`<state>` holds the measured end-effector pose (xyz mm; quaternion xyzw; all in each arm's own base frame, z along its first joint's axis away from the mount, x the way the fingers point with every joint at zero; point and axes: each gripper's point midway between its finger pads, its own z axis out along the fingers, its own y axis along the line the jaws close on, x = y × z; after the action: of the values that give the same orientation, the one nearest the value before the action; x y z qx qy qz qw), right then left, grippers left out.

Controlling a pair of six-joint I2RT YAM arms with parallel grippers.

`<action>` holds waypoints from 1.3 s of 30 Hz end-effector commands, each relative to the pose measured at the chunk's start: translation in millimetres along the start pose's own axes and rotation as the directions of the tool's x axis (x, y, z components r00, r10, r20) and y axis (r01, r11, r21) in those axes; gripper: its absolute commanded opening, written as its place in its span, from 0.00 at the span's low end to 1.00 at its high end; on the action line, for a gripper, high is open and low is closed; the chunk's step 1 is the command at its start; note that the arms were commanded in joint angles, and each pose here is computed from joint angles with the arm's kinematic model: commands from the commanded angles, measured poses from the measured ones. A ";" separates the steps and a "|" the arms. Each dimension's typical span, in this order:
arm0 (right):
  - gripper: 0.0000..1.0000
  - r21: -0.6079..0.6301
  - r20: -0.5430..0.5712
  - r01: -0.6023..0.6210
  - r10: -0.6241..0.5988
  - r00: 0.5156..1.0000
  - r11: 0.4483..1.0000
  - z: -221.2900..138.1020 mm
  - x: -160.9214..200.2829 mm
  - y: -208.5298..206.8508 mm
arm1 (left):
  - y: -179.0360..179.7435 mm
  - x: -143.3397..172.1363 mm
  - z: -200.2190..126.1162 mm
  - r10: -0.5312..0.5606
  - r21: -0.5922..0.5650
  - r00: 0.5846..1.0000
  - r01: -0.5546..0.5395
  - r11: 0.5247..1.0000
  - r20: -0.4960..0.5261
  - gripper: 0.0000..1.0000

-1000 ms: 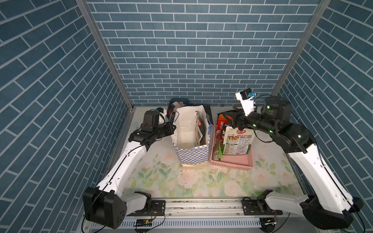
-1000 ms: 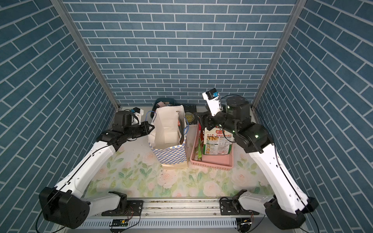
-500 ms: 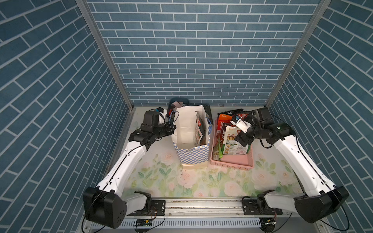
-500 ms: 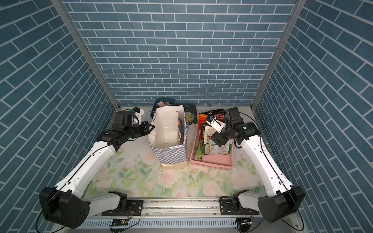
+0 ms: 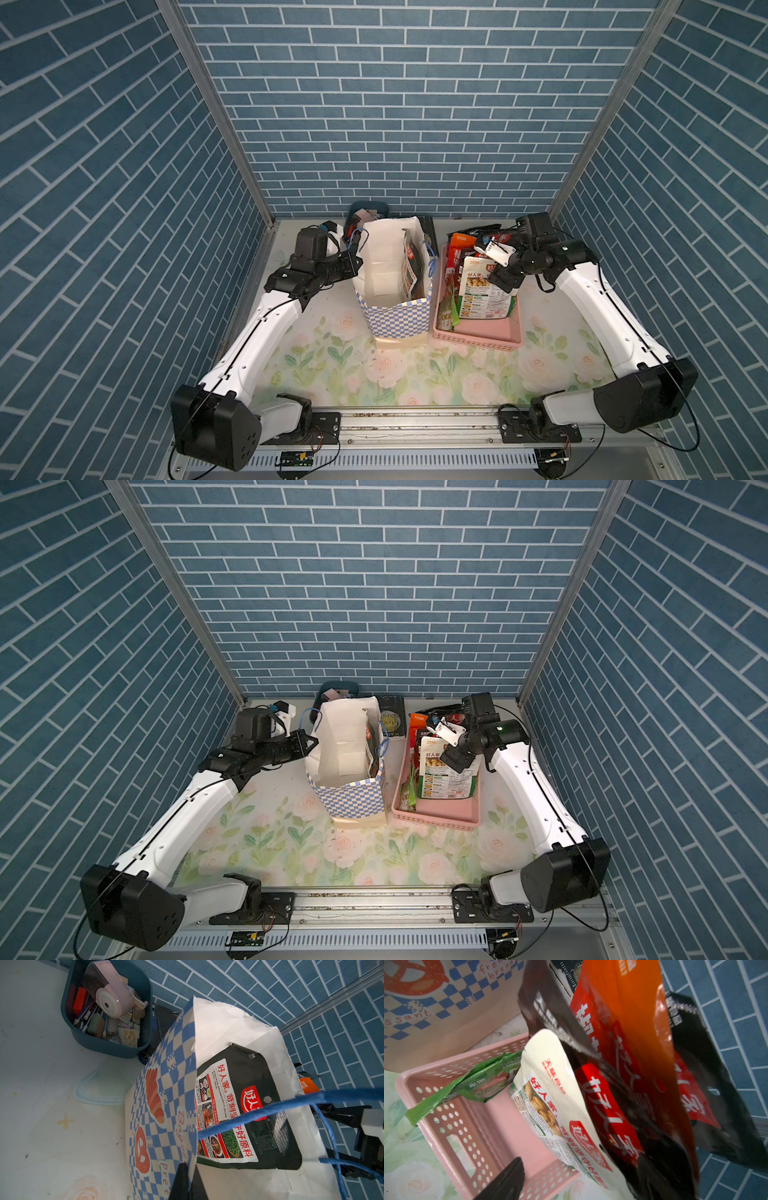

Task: Place the condiment packets inside the bag
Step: Pick up the condiment packet from the storage box, then place the condiment packet in the paper bag.

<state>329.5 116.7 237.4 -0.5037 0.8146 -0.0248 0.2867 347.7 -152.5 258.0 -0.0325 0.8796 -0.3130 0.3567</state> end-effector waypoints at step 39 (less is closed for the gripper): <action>0.00 -0.375 0.857 -0.276 0.444 0.261 0.885 -338.3 -183.1 -16.9 | 6.3 11.0 10.2 -0.012 0.000 1.000 0.012 1.000 -0.028 0.00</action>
<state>235.6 152.0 571.8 -0.2874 0.6370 0.2390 0.6741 349.7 -153.7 257.0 -0.0333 0.8762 -0.3179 0.3608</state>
